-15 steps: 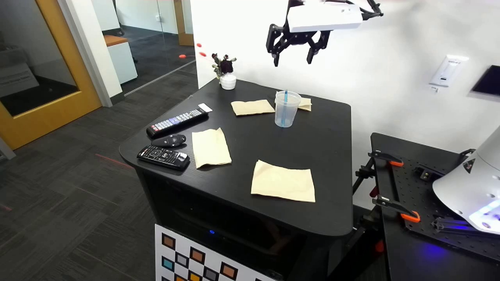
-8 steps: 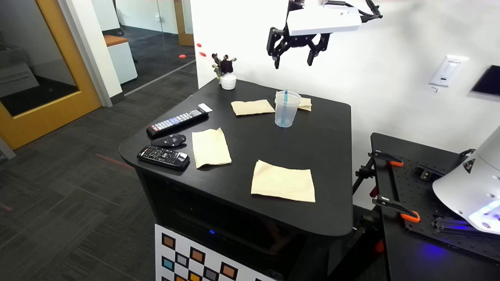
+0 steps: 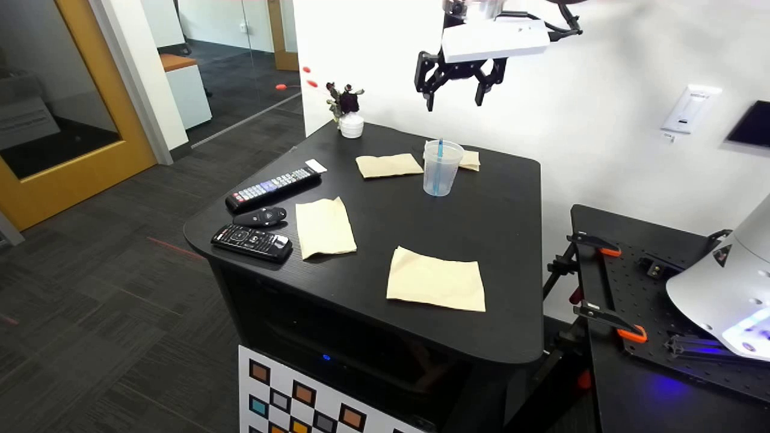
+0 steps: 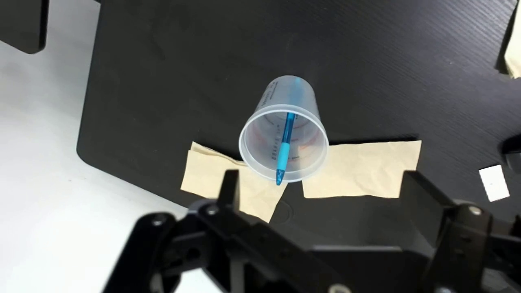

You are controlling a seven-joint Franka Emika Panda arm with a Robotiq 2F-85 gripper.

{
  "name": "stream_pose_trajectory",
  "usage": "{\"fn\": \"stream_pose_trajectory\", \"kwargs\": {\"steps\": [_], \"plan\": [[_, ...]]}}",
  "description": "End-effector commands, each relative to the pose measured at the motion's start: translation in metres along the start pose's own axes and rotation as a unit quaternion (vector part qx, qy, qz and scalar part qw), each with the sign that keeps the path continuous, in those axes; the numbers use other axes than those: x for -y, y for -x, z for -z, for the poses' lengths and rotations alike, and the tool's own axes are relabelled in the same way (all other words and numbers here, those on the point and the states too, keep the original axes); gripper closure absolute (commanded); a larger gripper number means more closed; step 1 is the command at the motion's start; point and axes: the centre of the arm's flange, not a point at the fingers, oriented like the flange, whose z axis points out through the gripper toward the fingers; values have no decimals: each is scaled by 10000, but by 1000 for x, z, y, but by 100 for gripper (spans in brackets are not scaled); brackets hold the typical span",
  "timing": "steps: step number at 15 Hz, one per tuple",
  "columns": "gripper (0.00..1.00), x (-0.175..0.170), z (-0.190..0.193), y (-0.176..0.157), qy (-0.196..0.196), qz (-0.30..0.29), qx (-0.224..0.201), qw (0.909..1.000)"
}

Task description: Take the pen out of the cup and put it on the table

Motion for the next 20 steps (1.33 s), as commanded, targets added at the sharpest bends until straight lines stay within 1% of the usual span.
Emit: {"fn": "stream_pose_trajectory", "kwargs": {"steps": [1,4,7,8,9,13,14,15,16,17,18,19,20], "plan": [[0,1,-19,-22,13,51,212,9998],[0,1,-36,-31,53,126,260,9996],[0,4,-50,-38,96,52,270,9996],[9,5,-54,-41,114,31,300,9995],[26,6,-58,-43,137,4,325,9994],[58,9,-71,-49,218,-83,408,9989],[61,9,-74,-51,230,-104,436,9987],[62,8,-77,-52,258,-119,471,9985],[65,7,-81,-53,277,-139,499,9983],[64,7,-85,-53,282,-153,545,9980],[62,7,-87,-54,295,-179,573,9978],[63,7,-91,-54,306,-195,613,9975],[61,7,-94,-54,318,-214,646,9972]]}}
